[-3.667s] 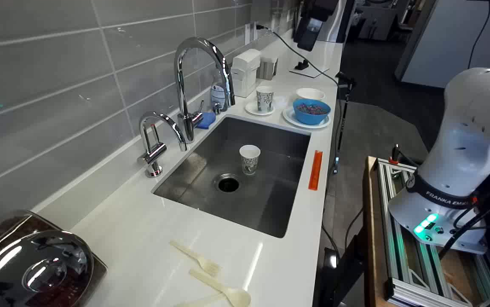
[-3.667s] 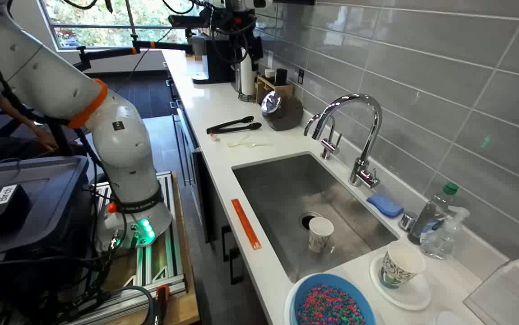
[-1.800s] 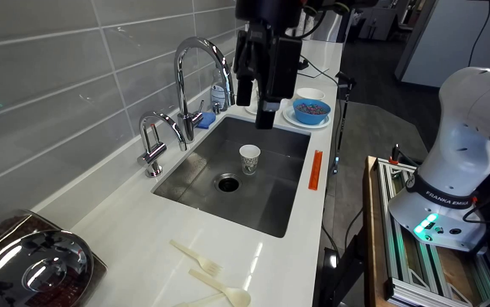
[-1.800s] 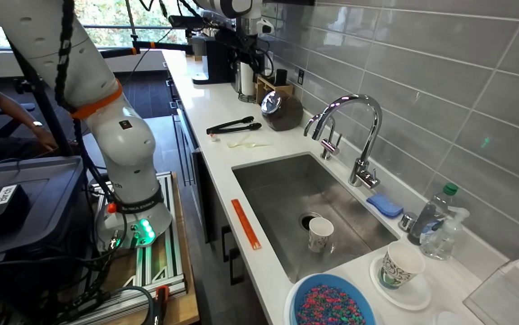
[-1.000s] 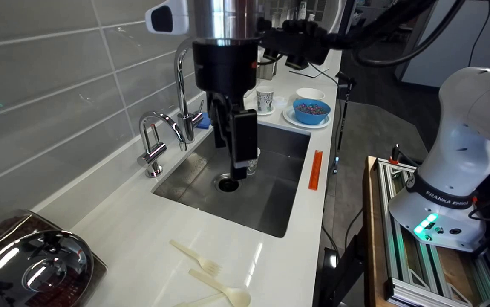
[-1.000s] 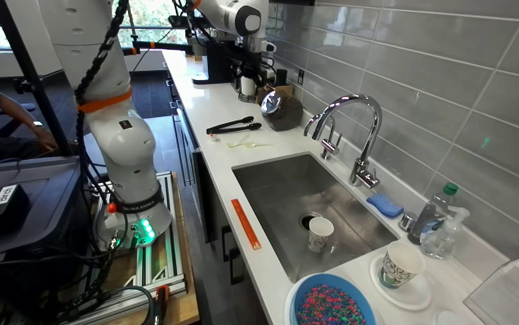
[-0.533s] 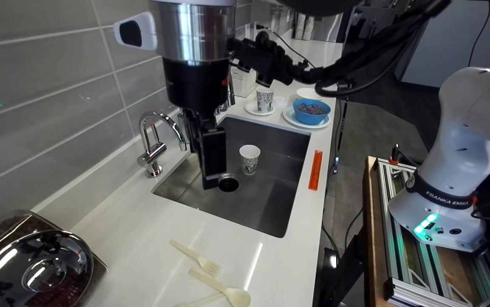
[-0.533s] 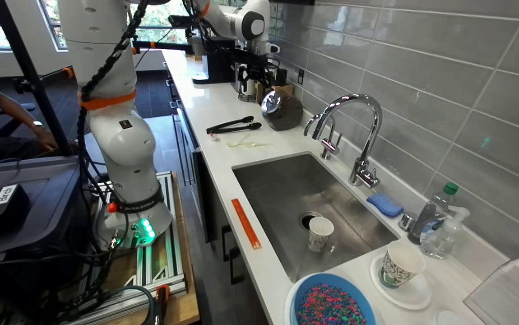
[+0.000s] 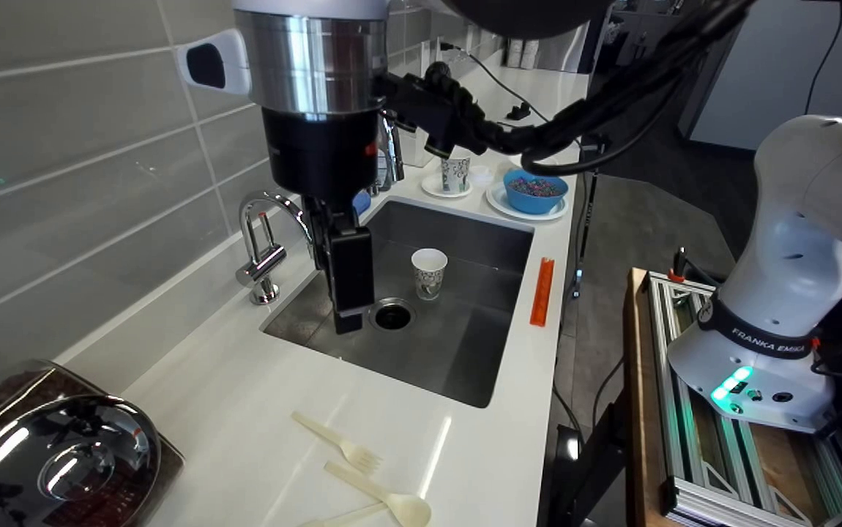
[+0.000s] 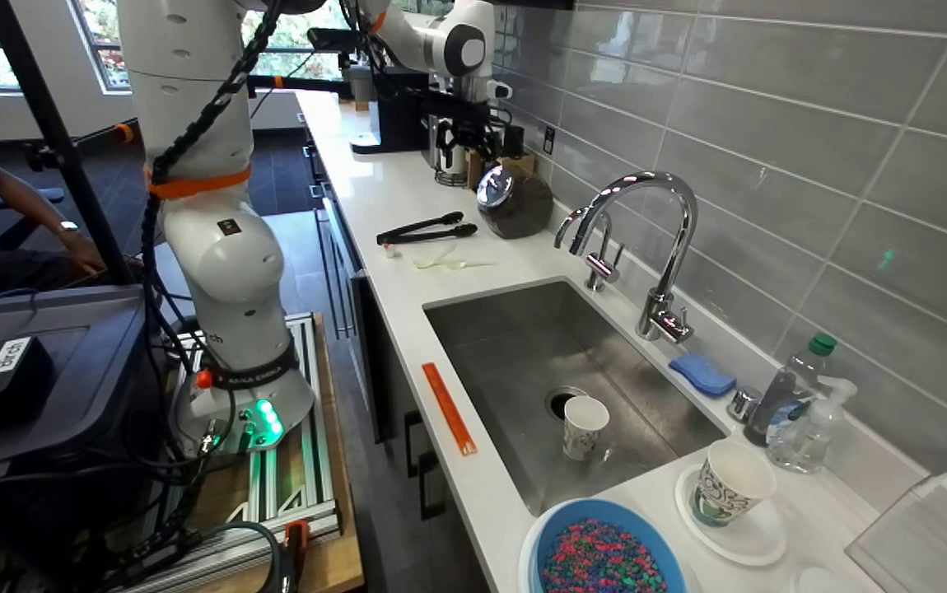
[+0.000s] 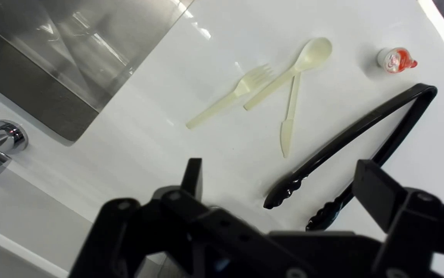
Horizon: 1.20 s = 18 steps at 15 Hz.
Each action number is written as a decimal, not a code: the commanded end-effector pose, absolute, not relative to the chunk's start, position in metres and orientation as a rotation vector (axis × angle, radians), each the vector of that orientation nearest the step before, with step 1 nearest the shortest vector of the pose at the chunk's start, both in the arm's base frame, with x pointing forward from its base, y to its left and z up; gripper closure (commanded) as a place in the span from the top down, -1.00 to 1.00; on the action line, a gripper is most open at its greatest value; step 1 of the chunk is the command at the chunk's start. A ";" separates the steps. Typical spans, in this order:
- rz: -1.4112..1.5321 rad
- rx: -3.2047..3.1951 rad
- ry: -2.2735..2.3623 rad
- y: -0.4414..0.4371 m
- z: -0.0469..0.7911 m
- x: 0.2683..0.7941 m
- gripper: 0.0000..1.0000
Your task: Move the fork to the right
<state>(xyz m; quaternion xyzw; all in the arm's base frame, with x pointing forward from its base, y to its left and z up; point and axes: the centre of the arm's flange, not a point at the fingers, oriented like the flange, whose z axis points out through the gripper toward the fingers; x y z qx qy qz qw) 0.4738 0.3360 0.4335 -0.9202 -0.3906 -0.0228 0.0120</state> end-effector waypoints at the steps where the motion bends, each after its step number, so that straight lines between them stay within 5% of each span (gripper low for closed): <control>1: -0.071 -2.869 -1.218 0.336 0.434 0.474 1.00; 9: -0.250 -3.051 -1.009 0.346 0.411 0.500 1.00; 10: -0.411 -3.039 -1.159 0.366 0.481 0.528 1.00; 18: -0.706 -2.998 -1.191 0.368 0.555 0.539 1.00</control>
